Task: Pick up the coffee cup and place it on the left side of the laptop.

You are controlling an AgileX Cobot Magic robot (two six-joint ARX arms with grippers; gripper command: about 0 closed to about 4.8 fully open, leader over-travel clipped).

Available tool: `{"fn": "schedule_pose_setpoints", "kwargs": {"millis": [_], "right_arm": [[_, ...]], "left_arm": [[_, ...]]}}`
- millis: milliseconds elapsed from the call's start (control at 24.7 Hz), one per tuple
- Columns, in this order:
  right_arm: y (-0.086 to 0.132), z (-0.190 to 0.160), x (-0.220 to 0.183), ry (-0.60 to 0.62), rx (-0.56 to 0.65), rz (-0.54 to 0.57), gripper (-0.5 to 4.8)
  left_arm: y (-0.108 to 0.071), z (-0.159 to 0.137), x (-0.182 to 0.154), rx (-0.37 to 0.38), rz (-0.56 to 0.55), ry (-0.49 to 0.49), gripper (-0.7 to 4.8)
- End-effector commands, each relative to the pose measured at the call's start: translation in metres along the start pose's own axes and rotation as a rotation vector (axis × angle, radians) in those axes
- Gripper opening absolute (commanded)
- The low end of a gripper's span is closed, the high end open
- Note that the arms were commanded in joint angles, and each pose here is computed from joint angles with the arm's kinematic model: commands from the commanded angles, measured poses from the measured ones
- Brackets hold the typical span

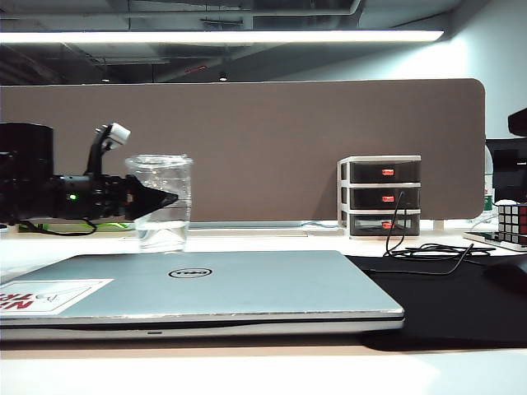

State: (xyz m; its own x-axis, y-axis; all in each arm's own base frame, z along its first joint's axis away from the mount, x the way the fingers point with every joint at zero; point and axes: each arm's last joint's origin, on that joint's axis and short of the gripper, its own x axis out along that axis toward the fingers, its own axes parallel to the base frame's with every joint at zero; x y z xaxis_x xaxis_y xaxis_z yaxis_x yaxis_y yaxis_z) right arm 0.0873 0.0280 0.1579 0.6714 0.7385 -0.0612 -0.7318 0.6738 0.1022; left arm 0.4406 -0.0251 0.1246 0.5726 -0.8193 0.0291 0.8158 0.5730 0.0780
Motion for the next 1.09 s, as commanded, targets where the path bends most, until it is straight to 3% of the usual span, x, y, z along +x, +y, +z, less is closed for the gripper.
{"fn": "schedule_pose_setpoints", "kwargs": {"millis": [41, 365, 770, 1094], "right_arm": [[0.000, -0.001, 0.000, -0.005, -0.008, 0.001, -0.01], [0.000, -0.001, 0.000, -0.005, -0.026, -0.001, -0.01], [0.000, -0.001, 0.000, -0.005, -0.027, 0.001, -0.01], [0.000, -0.001, 0.000, -0.005, -0.027, 0.002, -0.01]], "left_arm": [[0.003, 0.016, -0.010, 0.017, 0.002, -0.032, 2.68], [0.002, 0.024, -0.050, 0.008, 0.049, -0.015, 2.77], [-0.033, 0.020, -0.132, -0.020, 0.140, 0.018, 2.78], [-0.053, 0.005, -0.166, -0.048, 0.201, 0.040, 2.77]]}}
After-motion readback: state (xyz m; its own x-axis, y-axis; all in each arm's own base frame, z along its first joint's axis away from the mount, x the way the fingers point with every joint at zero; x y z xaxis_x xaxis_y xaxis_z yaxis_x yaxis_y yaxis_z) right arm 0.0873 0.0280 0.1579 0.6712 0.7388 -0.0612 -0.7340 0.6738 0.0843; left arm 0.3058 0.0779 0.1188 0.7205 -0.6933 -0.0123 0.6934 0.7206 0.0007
